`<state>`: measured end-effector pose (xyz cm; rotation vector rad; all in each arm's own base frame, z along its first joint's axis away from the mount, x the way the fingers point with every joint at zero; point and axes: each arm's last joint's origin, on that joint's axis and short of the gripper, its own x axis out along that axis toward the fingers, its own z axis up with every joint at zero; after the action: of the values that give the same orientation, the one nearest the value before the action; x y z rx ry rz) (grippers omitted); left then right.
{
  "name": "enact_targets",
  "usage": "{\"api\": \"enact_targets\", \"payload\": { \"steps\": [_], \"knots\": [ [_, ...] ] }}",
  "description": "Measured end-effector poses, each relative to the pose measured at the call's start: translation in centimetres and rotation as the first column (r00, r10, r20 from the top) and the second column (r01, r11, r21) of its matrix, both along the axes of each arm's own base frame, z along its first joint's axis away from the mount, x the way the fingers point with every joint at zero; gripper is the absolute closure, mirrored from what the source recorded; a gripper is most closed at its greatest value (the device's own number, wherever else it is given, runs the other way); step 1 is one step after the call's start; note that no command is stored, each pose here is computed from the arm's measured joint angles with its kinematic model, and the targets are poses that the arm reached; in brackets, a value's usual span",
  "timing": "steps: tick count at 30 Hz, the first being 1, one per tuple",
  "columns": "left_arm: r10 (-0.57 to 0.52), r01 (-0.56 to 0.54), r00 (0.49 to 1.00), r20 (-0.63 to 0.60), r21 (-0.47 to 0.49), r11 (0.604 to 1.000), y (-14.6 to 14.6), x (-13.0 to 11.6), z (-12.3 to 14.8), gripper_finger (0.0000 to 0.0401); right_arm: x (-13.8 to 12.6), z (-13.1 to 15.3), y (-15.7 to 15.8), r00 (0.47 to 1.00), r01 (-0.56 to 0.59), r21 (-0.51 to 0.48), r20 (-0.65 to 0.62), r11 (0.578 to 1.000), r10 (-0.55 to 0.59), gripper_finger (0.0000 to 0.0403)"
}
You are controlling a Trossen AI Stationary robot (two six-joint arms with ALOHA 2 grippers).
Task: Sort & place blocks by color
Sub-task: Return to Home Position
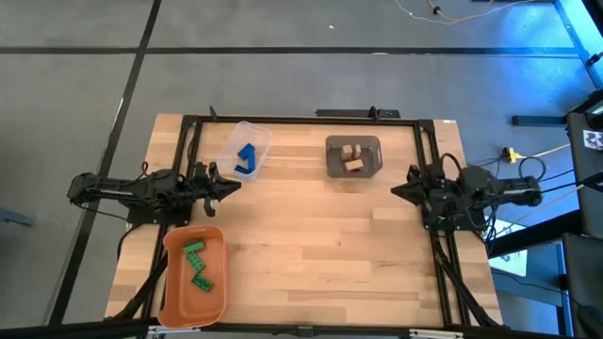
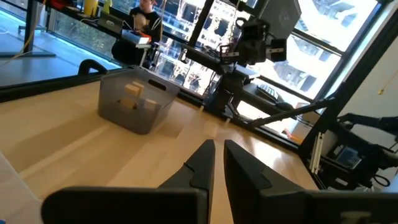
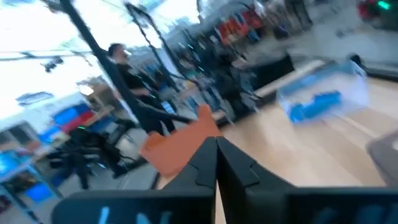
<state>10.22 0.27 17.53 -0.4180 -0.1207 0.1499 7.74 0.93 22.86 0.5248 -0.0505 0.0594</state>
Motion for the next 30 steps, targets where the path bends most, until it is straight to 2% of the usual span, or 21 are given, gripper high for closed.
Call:
{"api": "enact_targets", "payload": {
  "steps": [8, 12, 15, 17, 20, 25, 30],
  "knots": [
    [0.0, 0.0, 1.0, -0.002, 0.0, 1.0, 0.0, 0.0, 0.0, 0.0391, 0.8, -2.5, 0.4, 0.995, -0.099, -0.108, 0.008, 0.989, 0.101, 0.0401],
    [0.001, -0.001, 1.0, -0.008, 0.0, 1.0, 0.0, 0.0, -0.1, 0.0397, 1.3, -4.0, 0.7, 0.989, -0.146, -0.127, 0.001, 0.981, 0.147, 0.0401],
    [-0.001, 0.001, 1.0, -0.011, 0.0, 1.0, 0.0, 0.0, -0.1, 0.04, 1.8, -5.4, 0.7, 0.989, -0.143, -0.153, 0.014, 0.978, 0.147, 0.0401],
    [-0.002, 0.002, 1.0, -0.011, 0.0, 1.0, 0.0, 0.0, -0.1, 0.0399, 1.9, -6.0, 0.7, 0.99, -0.14, -0.173, -0.024, 0.975, 0.138, 0.0401],
    [-0.002, 0.002, 1.0, -0.011, 0.0, 1.0, 0.0, 0.0, -0.1, 0.0393, 1.9, -6.1, 0.7, 0.993, -0.121, -0.221, -0.032, 0.968, 0.117, 0.0401],
    [-0.003, 0.003, 1.0, -0.011, 0.001, 1.0, 0.0, 0.0, -0.1, 0.0381, 2.0, -6.3, 0.6, 0.995, -0.101, -0.397, -0.04, 0.912, 0.092, 0.0392],
    [-0.002, 0.002, 1.0, -0.011, 0.0, 1.0, 0.0, 0.0, -0.1, 0.0372, 2.0, -6.2, 0.6, 0.995, -0.095, -0.439, -0.033, 0.893, 0.09, 0.0383]
  ]
}}
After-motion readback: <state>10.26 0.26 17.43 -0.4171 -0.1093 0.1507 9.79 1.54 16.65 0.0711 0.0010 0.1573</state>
